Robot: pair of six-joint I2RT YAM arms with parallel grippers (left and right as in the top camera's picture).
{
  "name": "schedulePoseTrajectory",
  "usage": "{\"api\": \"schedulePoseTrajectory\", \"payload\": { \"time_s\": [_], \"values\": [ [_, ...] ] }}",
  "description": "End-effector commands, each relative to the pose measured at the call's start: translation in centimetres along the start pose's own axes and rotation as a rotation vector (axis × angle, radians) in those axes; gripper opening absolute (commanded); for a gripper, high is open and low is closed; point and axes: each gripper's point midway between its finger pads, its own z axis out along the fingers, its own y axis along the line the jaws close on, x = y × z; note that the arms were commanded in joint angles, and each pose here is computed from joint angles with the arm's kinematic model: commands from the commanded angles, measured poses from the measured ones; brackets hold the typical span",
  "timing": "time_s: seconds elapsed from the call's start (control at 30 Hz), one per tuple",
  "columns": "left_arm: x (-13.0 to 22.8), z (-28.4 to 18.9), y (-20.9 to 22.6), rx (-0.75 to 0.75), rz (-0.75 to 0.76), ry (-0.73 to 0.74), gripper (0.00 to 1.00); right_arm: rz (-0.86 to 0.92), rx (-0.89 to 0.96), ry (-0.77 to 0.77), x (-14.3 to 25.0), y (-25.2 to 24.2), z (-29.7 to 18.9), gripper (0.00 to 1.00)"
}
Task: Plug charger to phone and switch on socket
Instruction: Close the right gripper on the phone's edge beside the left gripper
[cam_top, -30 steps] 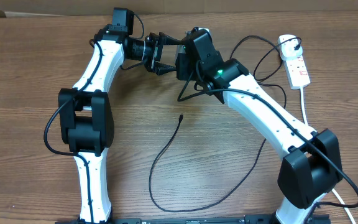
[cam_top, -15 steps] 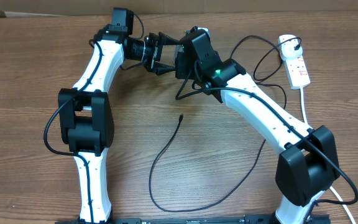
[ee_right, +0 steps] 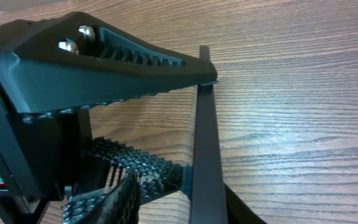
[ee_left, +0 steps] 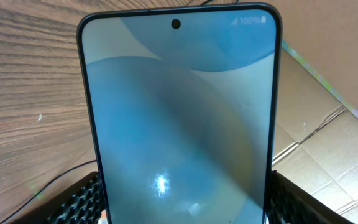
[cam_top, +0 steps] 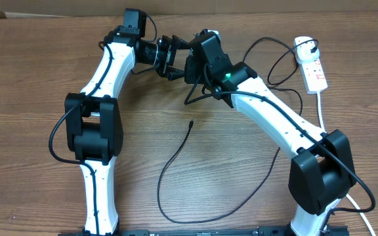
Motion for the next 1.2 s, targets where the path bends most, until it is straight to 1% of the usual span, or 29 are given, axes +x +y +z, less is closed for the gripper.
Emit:
{"api": "schedulePoseTrajectory", "payload": {
  "time_s": [0.0, 0.07, 0.13, 0.4, 0.63, 0.97, 1.1, 1.17],
  "values": [
    [0.65, -0.19, -1.21, 0.022, 0.052, 0.018, 0.7, 0.0, 0.003, -0.017, -0.48, 0.25, -0.01, 0.31],
    [0.65, -0.19, -1.21, 0.022, 0.052, 0.018, 0.7, 0.0, 0.003, -0.016, -0.45, 0.23, 0.01, 0.3],
    [0.66, -0.19, -1.21, 0.022, 0.054, 0.019, 0.7, 0.0, 0.003, -0.017, -0.47, 0.24, 0.01, 0.27],
    [0.75, -0.16, -1.23, 0.023, 0.06, 0.023, 0.7, -0.001, 0.004, -0.016, -0.42, 0.21, 0.05, 0.24],
    [0.75, -0.16, -1.23, 0.023, 0.06, 0.023, 0.7, -0.001, 0.005, -0.015, -0.38, 0.19, 0.12, 0.17],
    [0.74, -0.16, -1.24, 0.023, 0.078, 0.022, 0.73, -0.001, 0.007, -0.012, -0.32, 0.14, 0.12, 0.14],
    [0.73, -0.16, -1.24, 0.023, 0.099, 0.021, 0.74, -0.001, 0.007, -0.012, -0.31, 0.14, 0.12, 0.1],
    [0.59, -0.16, -1.2, 0.02, 0.112, 0.013, 0.75, -0.001, 0.007, -0.012, -0.32, 0.14, 0.12, 0.07]
  ]
}}
